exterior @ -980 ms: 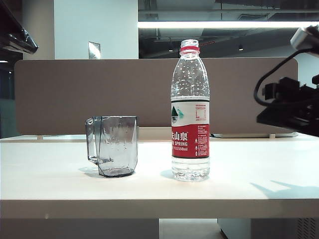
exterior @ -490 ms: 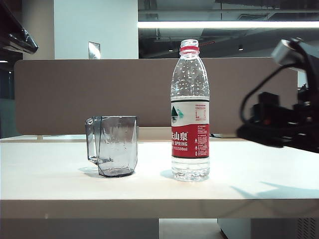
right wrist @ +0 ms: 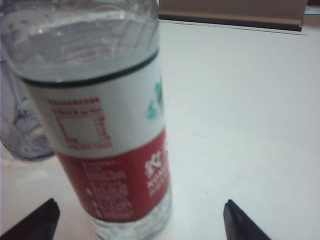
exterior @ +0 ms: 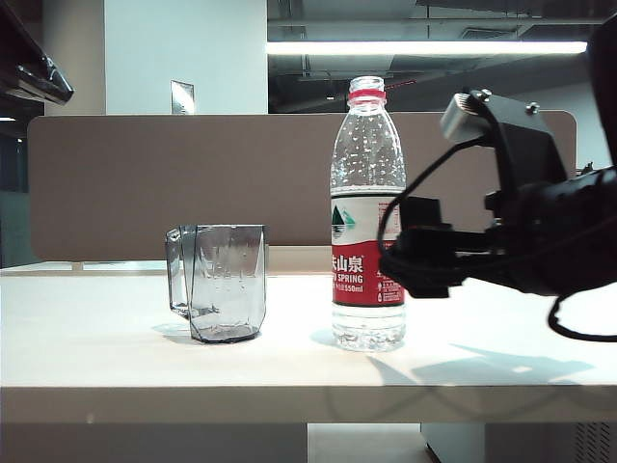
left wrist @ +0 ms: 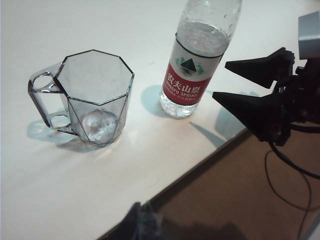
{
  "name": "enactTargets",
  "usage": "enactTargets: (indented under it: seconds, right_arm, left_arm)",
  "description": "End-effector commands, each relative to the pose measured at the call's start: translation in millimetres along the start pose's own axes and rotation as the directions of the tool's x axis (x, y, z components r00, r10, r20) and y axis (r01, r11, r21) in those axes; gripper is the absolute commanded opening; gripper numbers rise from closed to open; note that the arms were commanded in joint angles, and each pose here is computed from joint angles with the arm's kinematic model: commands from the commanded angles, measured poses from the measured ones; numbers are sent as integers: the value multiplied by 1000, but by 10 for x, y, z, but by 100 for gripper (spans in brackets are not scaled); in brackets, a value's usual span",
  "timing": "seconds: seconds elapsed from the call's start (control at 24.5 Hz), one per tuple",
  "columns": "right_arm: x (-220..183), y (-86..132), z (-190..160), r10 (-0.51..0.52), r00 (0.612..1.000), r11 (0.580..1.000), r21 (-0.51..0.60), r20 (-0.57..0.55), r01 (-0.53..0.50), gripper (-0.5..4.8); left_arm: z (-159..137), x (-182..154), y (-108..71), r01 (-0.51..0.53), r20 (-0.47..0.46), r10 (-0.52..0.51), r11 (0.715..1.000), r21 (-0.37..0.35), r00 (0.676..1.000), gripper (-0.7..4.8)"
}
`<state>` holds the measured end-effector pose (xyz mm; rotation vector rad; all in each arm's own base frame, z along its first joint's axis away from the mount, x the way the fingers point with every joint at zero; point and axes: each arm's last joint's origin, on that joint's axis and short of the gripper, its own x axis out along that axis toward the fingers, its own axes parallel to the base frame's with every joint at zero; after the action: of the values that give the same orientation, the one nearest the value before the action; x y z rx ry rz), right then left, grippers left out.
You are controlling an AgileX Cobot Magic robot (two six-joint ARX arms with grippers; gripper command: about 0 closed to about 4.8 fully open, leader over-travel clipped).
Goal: Pick up the mineral water bottle on the table and pour water into the mug until it's full.
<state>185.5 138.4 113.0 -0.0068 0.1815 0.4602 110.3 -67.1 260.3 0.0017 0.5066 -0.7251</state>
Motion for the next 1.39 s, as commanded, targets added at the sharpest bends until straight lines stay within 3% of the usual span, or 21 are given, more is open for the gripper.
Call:
enactTargets:
  seconds: [0.04,0.86,0.9,0.94,1.27,1.31,1.35,1.39]
  right_arm:
    - [82,31,66,24,999,1000,7,44,-24,479]
    - [652,161,148,52,995,998,20,80,-53,474]
    - [663,162,157,38,996,999,21,83,-40,394]
    - [665,160,160,34,996,999,22,85,-36,357]
    - [668,153,155,18,997,1000,14,79,-19,297]
    - [669,152,156,13,997,1000,1,79,-13,271]
    - [669,152,154,11,997,999,-31,78,-9,213]
    - [669,152,152,11,997,999,-54,75,-7,207]
  left_arm:
    - [28,-12,-4,1,18,-1,1000,8,1000,-5]
    - [28,-12,-4,1,18,-1,1000,8,1000,-5]
    - [28,-12,-4,1,18,-1,1000,8,1000,-5]
    - [28,-12,-4,1,18,-1,1000,8,1000,-5]
    - [28,-12,-4,1,18,-1,1000,8,1000,-5]
    - [28,-12,-4,1,18,-1,1000,8,1000,-5]
    - [28,-12,-4,1,18,-1,1000,8,1000,-5]
    - [28,-12,-4,1,18,-1,1000,8,1000,-5]
